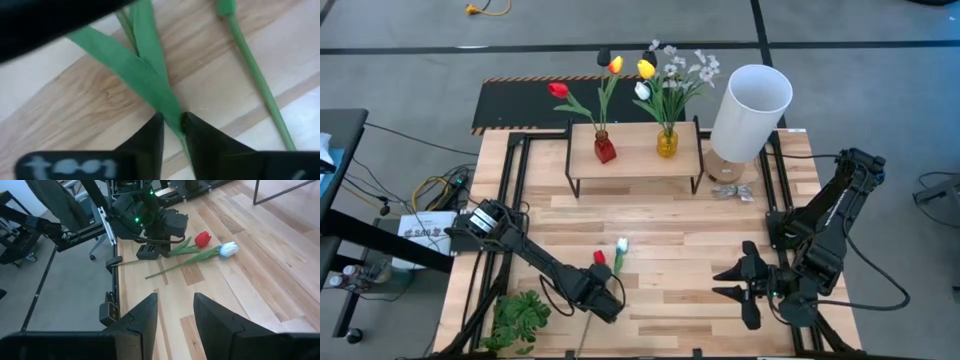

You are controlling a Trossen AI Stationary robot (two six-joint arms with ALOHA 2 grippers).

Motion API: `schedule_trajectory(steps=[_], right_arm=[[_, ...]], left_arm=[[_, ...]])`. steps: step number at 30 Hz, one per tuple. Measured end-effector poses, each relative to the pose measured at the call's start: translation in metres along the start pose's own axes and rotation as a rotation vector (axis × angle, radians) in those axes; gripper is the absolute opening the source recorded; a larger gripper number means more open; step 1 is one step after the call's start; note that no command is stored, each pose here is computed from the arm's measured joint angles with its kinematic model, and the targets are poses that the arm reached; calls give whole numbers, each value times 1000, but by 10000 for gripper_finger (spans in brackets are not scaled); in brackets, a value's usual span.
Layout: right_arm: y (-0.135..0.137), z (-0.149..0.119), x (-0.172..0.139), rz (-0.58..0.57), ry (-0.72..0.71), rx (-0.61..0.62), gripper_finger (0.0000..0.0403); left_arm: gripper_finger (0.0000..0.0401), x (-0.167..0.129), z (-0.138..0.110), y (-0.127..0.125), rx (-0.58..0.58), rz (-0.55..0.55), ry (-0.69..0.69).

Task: Pick and place flowers into a vace then onto a shelf
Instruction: Put the red tulip into the red flower vase

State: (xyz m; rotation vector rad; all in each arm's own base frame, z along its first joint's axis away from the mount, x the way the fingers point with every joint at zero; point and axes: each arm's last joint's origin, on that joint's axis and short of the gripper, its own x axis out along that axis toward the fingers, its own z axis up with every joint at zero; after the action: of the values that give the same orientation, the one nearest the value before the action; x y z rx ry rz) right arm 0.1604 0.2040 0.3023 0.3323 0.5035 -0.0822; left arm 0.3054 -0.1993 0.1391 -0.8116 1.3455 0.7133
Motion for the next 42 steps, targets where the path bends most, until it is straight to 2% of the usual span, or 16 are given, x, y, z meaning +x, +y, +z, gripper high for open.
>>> schedule_trajectory(steps=[5,14,20,27,33,42], right_arm=[[0,0,0,0,0,0,118],[0,0,0,0,0,0,118],[0,0,0,0,0,0,118],[0,0,0,1,1,0,118],[0,0,0,3,4,1,118],[3,-4,-2,64,88,56,118]], left_arm=[[12,-4,0,-4,68,4,8],[3,-16,-1,-14,138,-27,33],[2,-54,2,-24,227,28,8],[1,-112,10,-30,294,91,-130],[1,-149,23,-44,343,-34,-240],[0,-180,48,-70,436,-305,-380]])
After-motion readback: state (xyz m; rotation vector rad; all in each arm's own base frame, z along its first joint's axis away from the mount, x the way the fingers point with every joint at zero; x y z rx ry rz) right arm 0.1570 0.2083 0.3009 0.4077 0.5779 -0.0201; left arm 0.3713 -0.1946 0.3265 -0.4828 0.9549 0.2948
